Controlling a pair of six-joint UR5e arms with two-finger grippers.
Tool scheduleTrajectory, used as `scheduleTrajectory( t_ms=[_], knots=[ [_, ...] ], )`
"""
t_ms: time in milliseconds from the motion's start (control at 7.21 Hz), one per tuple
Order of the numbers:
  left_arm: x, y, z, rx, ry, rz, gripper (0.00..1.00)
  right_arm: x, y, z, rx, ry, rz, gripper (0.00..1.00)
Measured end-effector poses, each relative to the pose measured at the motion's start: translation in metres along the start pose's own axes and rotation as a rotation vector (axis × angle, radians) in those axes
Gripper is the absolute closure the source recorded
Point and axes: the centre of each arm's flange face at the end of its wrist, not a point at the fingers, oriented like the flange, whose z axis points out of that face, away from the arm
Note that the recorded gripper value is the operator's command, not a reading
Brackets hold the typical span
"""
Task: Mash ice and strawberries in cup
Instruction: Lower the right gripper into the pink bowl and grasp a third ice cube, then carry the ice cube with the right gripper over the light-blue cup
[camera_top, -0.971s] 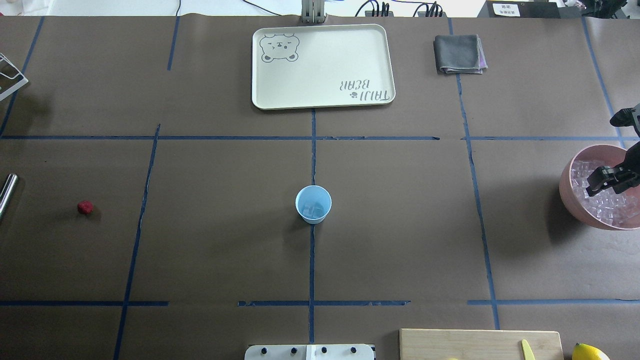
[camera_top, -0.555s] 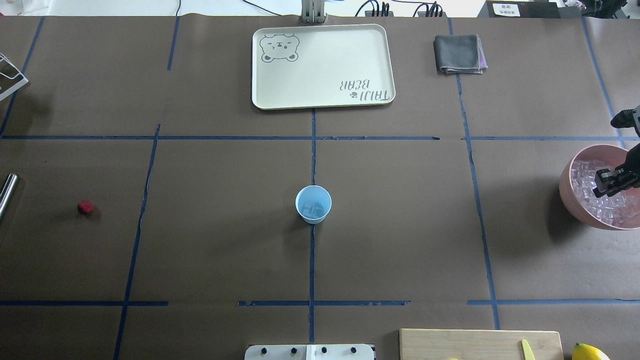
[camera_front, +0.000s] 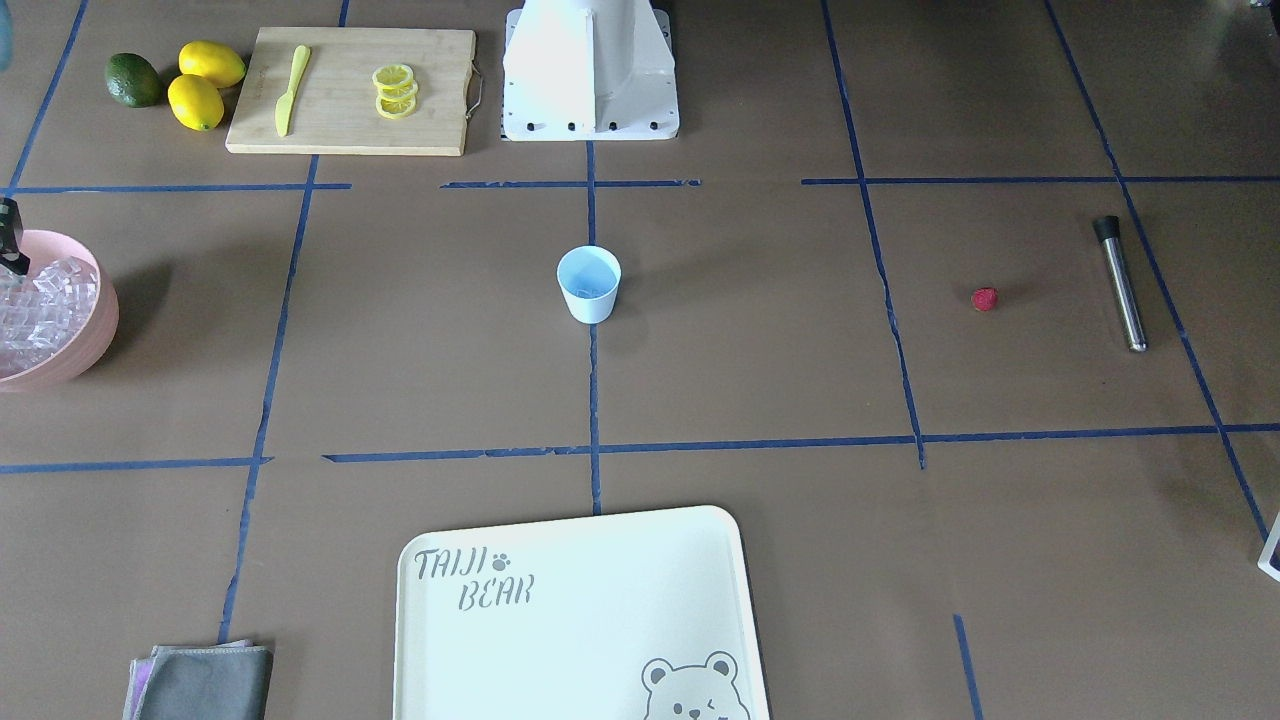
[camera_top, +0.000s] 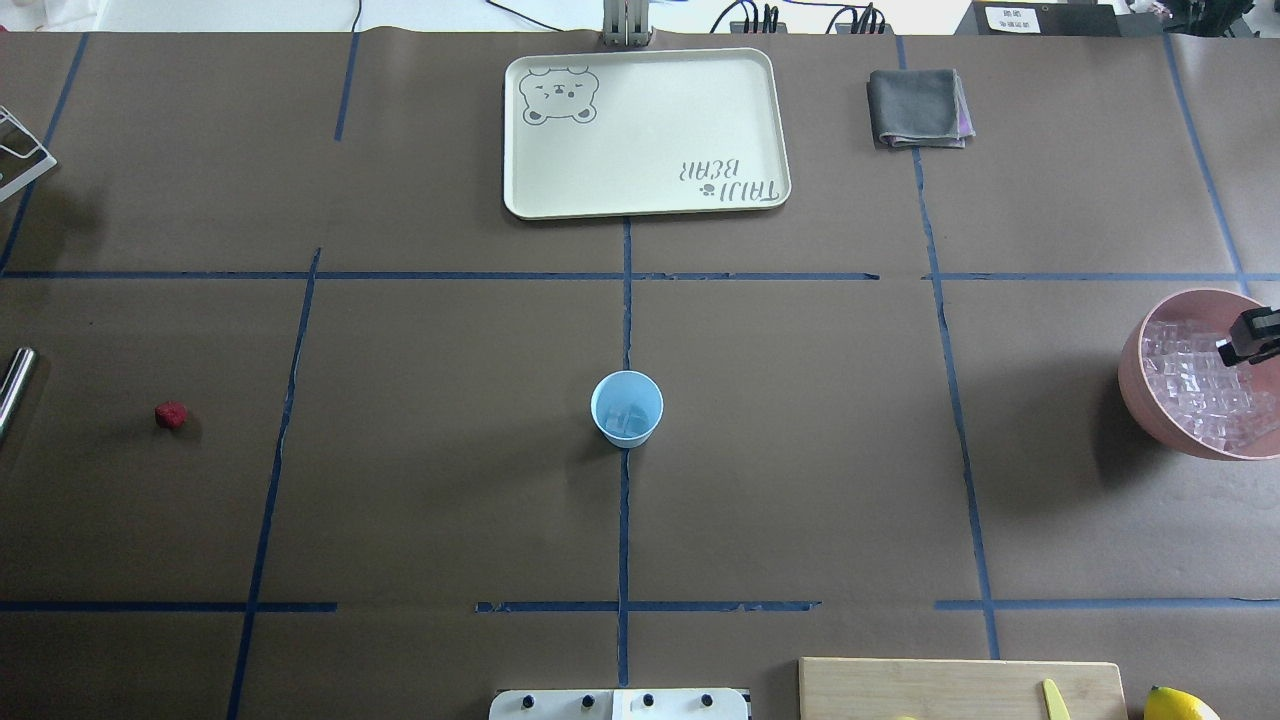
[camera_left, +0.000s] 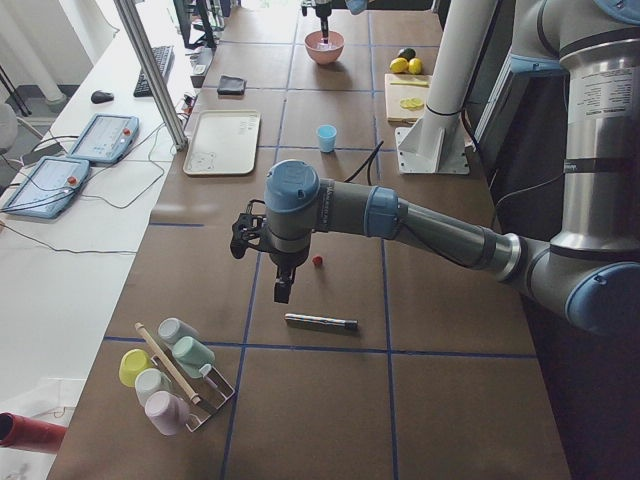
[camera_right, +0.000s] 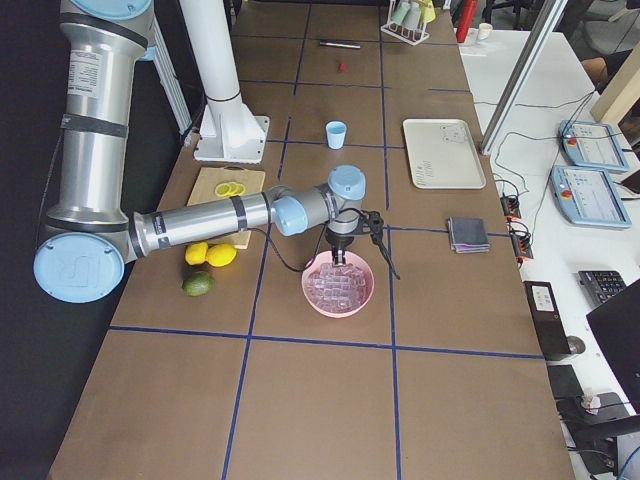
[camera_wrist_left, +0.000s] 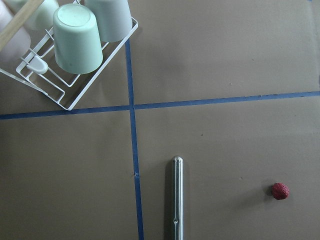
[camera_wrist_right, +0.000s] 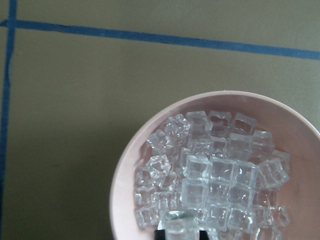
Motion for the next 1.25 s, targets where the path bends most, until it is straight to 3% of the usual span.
scheduleTrajectory(
  t_ms=[277,416,555,832,1249],
  knots=[
    [0.002,0.001,-0.001,-0.001,0.000,-0.001,0.00,-0.084,-0.024,-0.066,0.021,-0.018,0.004,1.00],
    [0.001,0.001,-0.001,-0.002,0.001,-0.002,0.00,-0.154,-0.040,-0.072,0.006,-0.039,0.027,1.00],
    [0.000,0.001,0.000,-0.004,0.001,-0.004,0.00,-0.240,-0.048,-0.064,-0.013,-0.057,0.069,1.00],
    [-0.002,0.001,0.003,-0.010,0.000,-0.010,0.00,-0.411,-0.043,-0.024,-0.012,-0.040,0.155,1.00],
    [-0.004,0.001,0.004,-0.013,0.000,-0.013,0.00,-0.557,-0.031,0.019,-0.018,-0.009,0.181,1.00]
  ],
)
